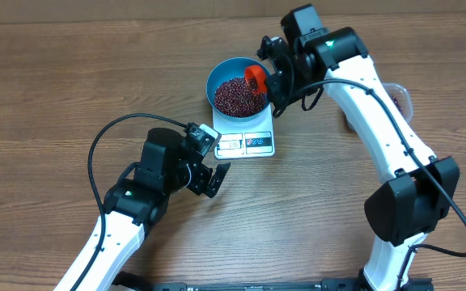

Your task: Scoop item into bowl and weigh 150g on scale

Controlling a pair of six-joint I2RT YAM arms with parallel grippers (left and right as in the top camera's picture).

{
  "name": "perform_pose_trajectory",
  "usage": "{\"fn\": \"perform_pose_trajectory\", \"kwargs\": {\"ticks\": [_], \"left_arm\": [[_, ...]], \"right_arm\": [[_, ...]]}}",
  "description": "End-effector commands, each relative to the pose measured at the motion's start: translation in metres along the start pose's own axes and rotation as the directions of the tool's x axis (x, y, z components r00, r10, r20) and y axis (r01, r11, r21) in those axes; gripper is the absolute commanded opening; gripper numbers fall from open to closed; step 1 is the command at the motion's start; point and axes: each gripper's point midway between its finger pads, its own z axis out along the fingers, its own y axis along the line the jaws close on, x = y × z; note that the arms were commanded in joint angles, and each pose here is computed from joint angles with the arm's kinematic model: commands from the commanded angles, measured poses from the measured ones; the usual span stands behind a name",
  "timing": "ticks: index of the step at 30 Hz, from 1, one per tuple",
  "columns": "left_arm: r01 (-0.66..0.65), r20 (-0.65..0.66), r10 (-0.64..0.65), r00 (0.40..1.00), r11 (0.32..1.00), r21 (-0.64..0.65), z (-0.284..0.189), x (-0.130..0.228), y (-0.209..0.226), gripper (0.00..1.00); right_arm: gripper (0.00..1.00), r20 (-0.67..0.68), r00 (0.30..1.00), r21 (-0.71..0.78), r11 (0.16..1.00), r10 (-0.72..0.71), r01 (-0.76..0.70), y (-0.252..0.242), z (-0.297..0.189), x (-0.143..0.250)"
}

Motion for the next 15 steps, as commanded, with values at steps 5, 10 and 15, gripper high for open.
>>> {"fn": "perform_pose_trajectory", "kwargs": {"ticks": [5,10,15], "left_arm": [[0.008,0.019,-0.008,1.0,1.0,0.006,-0.0024,-0.0091,0.0002,1.0],[0.008,0.019,-0.008,1.0,1.0,0.006,-0.0024,-0.0091,0.0002,0.99],[0.008,0.019,-0.008,1.0,1.0,0.006,-0.0024,-0.0091,0.0002,0.99]], "right_arm": [[0.04,0.11,0.993,-0.133,0.991,0.031,-0.016,0.0034,-0.0327,-0.0152],[0.04,0.12,0.992,-0.161,0.987,0.042,-0.022,-0.0005,-0.036,-0.0152],[0.04,0.119,0.992,-0.16,0.987,0.042,-0.023,-0.0006,-0.036,-0.0149]]}}
